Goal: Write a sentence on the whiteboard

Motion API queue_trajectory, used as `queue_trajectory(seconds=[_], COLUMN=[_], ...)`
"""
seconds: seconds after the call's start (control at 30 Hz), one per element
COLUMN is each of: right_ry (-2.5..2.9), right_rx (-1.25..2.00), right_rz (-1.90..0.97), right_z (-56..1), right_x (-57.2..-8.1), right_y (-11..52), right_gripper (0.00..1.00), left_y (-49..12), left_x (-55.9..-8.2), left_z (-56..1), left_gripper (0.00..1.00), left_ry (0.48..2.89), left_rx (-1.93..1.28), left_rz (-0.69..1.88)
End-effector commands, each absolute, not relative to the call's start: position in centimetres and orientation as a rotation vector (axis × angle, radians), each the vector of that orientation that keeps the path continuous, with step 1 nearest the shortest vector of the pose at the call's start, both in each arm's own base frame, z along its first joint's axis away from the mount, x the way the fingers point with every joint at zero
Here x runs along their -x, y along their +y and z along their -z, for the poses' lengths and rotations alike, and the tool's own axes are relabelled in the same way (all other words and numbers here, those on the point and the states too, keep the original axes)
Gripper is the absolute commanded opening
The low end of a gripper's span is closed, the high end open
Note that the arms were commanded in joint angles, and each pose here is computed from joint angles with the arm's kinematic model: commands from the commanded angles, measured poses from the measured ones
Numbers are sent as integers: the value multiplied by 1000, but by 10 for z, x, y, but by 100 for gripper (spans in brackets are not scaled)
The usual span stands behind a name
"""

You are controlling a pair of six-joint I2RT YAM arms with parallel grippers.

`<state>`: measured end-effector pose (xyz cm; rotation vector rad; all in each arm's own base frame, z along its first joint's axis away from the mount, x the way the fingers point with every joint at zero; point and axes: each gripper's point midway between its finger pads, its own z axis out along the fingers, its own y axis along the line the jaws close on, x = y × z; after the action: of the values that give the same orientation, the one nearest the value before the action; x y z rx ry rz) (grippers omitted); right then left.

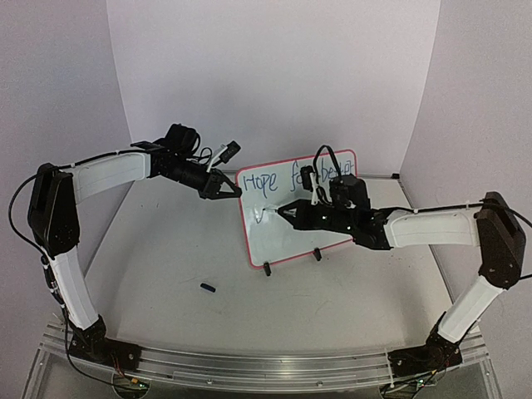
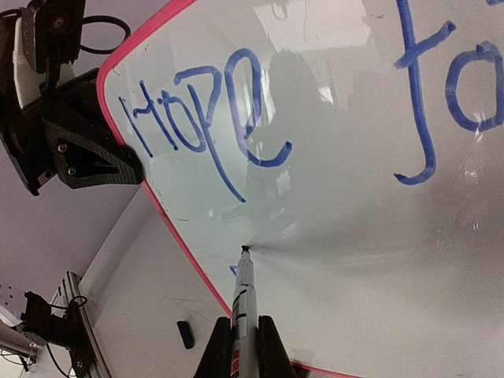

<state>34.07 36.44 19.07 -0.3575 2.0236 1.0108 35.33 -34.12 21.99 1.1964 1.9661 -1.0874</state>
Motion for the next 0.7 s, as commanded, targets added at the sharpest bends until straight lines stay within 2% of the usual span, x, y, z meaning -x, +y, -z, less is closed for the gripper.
queue_trajectory(seconds=[0.0, 0.67], right_ry=[1886, 2034], right_rx=[299, 306], right_rz=[-1025, -1036], right_z=[-237, -181], right_x=[-350, -339], right_y=[359, 360], right_gripper=[0, 0], left_y=[-341, -341], left_x=[-325, -325], left_z=[-173, -173], left_gripper=[0, 0], left_ry=[2128, 2127], left_rx=[-1293, -1296], left_rz=[1039, 1037])
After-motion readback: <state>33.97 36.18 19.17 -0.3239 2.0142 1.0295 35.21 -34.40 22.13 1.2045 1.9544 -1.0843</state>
